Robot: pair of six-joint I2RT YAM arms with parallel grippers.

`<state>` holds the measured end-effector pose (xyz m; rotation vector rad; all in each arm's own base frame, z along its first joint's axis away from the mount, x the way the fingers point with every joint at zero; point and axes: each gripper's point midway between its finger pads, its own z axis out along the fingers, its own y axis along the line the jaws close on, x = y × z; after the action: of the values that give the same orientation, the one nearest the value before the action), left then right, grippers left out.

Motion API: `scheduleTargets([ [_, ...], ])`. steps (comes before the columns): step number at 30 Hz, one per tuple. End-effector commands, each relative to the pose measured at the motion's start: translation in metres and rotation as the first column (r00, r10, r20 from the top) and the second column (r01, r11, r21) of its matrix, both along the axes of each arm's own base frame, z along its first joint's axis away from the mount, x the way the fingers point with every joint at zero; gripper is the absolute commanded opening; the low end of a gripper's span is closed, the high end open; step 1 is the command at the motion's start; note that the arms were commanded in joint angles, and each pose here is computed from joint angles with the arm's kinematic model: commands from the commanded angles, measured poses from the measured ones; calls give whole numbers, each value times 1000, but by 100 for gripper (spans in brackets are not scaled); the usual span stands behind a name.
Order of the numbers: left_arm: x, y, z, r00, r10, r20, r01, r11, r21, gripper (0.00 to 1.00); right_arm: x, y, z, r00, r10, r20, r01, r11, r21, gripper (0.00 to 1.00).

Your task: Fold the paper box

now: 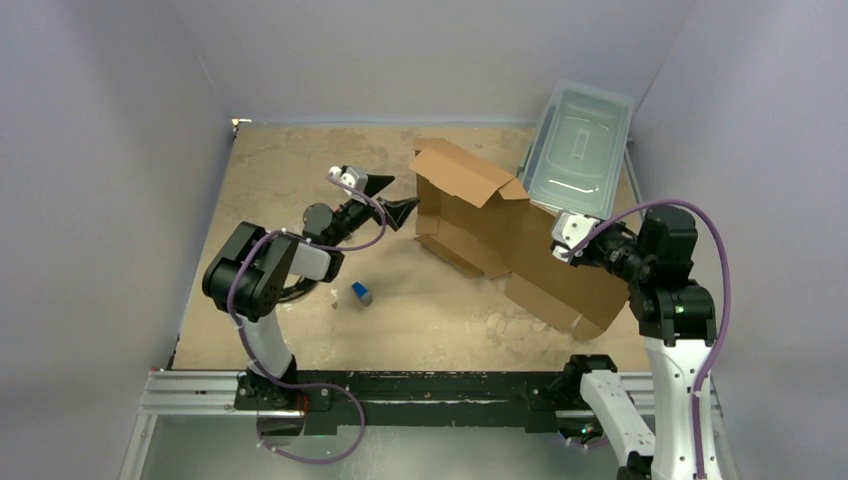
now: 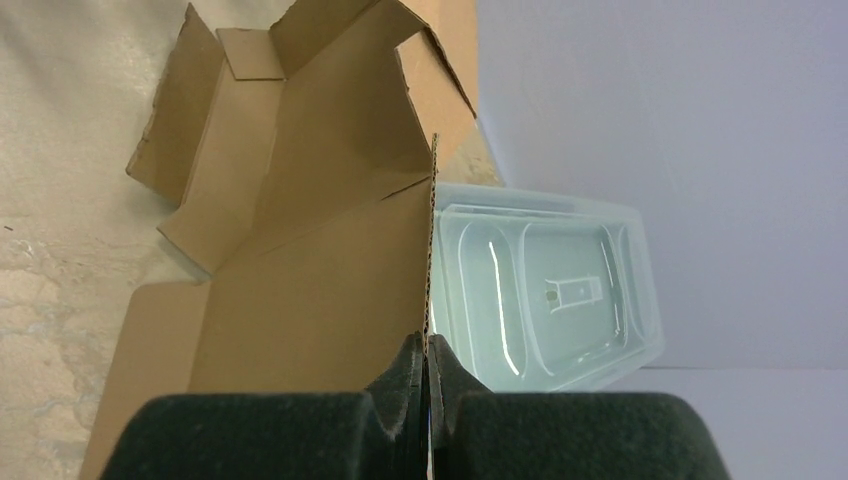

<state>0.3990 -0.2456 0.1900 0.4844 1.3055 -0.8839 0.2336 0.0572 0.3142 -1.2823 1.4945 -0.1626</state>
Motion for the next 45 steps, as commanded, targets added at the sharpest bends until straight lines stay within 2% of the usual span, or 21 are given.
scheduleTargets([
  [1, 10, 0, 15, 993, 9, 120, -8, 1000, -9, 90, 1, 3, 18, 998, 19, 62, -19, 1000, -3, 0],
  [4, 17, -11, 18, 992, -44, 122, 47, 999, -25, 86, -1, 4, 18, 998, 24, 59, -24, 1000, 3, 0],
  [10, 34, -21, 10, 993, -78, 92, 80, 997, -22, 83, -3, 6, 15, 998, 33, 48, -34, 999, 8, 0],
  [15, 46, -33, 4, 990, -128, 58, 130, 991, -32, 72, -2, 7, 11, 998, 40, 39, -41, 999, 14, 0],
  [20, 49, -42, 3, 982, -184, 40, 186, 980, -65, 49, 0, 8, 8, 999, 42, 24, -42, 999, 24, 0],
  [22, 44, -43, 7, 978, -204, 50, 207, 975, -82, 34, 2, 8, 6, 999, 37, 18, -38, 999, 31, 0],
  [25, 36, -39, 17, 976, -202, 81, 209, 973, -94, 3, 7, 7, 9, 1000, 10, 13, -11, 998, 58, 0],
  [26, 34, -37, 22, 977, -193, 91, 201, 975, -97, 0, 9, 6, 11, 1000, -3, 13, 2, 998, 69, 0],
  [34, 6, -3, 59, 990, 4, 138, 17, 988, -150, 0, 32, -3, 24, 986, -163, -40, 168, 956, 242, 0],
  [42, -31, -2, 48, 982, 158, 108, -153, 987, -51, 0, 39, 11, 10, 980, -133, -150, 178, 919, 352, 0],
  [45, -40, 7, 43, 976, 199, 87, -195, 979, -59, 0, 38, 13, 1, 977, -123, -176, 181, 914, 363, 6],
])
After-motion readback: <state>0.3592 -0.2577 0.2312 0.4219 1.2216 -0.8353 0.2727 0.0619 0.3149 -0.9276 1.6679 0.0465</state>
